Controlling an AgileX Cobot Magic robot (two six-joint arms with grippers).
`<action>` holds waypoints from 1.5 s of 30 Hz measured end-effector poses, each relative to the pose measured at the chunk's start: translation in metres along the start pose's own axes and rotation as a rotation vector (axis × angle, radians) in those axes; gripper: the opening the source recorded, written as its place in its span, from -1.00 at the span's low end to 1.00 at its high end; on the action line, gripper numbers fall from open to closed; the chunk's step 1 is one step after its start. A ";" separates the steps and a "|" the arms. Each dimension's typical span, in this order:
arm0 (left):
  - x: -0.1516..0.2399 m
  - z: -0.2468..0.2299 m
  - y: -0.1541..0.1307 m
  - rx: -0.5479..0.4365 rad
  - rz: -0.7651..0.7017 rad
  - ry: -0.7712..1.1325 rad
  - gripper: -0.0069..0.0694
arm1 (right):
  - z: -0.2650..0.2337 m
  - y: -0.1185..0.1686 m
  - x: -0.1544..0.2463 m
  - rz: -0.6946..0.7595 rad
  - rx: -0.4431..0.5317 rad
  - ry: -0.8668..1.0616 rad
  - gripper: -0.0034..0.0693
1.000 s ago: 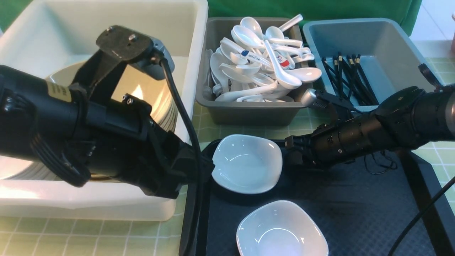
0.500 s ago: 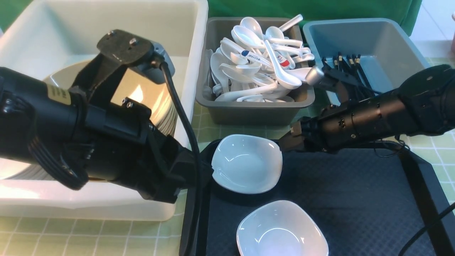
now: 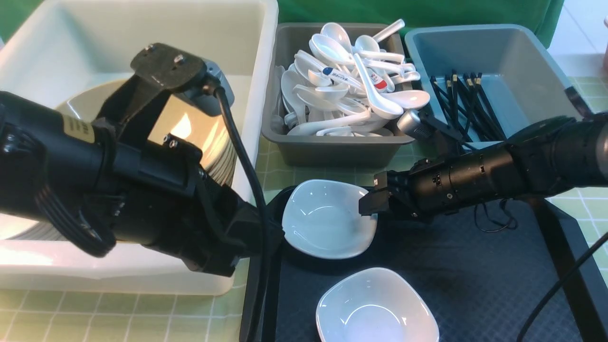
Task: On green table put chopsticks spoon bowls plates into blue grey white boxes.
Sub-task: 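Reach for and grasp the small white dish on the black tray, then place the white bowl down on the black tray with the right gripper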
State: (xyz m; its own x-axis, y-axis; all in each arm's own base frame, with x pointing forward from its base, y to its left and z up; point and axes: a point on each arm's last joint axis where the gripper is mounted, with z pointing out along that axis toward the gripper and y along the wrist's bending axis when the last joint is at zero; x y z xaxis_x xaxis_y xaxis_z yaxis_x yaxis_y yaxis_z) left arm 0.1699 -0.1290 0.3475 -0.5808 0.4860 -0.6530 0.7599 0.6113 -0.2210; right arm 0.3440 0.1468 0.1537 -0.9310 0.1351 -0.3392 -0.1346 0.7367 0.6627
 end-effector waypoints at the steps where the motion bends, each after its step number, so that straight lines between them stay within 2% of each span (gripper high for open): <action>1: 0.000 0.000 0.000 0.001 0.000 0.002 -0.12 | 0.002 -0.001 0.000 -0.001 -0.002 0.000 0.05; 4: 0.001 0.000 0.000 0.003 0.000 0.006 -0.12 | 0.005 -0.004 0.001 0.001 0.000 0.006 -0.01; 6: 0.001 0.000 0.000 0.004 0.000 0.008 -0.12 | 0.006 -0.005 0.001 -0.019 0.001 0.008 -0.19; 8: 0.001 0.000 0.000 0.004 0.000 0.008 -0.12 | 0.006 -0.005 0.001 -0.030 0.001 0.008 -0.29; 9: 0.001 0.000 0.000 0.004 0.000 0.008 -0.12 | 0.006 -0.004 0.001 -0.047 -0.001 0.007 -0.45; 10: 0.001 0.000 0.000 0.004 0.000 0.008 -0.12 | 0.006 -0.004 0.001 -0.048 -0.001 0.007 -0.50; 11: 0.001 0.000 0.000 0.004 0.000 0.008 -0.12 | 0.004 -0.003 0.001 -0.061 -0.004 0.002 -0.66; 12: 0.001 0.000 0.000 0.004 0.000 0.008 -0.12 | 0.002 -0.001 0.000 -0.068 -0.012 -0.003 -0.72; 20: 0.001 0.000 0.000 0.005 -0.010 0.009 -0.12 | -0.040 0.013 -0.009 -0.183 -0.018 -0.050 -0.76; 25: 0.001 0.000 -0.001 0.006 -0.019 0.012 -0.12 | -0.108 -0.011 0.002 -0.118 0.020 -0.110 -0.76; 31: 0.001 0.000 -0.001 0.008 -0.024 0.007 -0.12 | -0.169 -0.035 0.051 -0.001 0.113 -0.244 -0.76; 39: -0.003 0.000 0.000 0.002 -0.031 -0.028 -0.12 | -0.160 -0.059 0.101 0.113 0.211 -0.219 -0.76; 45: -0.006 0.000 0.002 -0.021 -0.032 -0.072 -0.12 | -0.155 -0.065 0.107 0.123 0.225 -0.193 -0.72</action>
State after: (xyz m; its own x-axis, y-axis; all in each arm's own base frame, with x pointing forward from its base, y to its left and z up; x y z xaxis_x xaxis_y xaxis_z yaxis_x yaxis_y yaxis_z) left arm 0.1751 -0.1308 0.3515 -0.5818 0.4205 -0.6962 0.7344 0.6394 -0.2276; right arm 0.2002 0.0105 0.1780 -0.8513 0.3395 -0.3999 0.0737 0.8322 0.5495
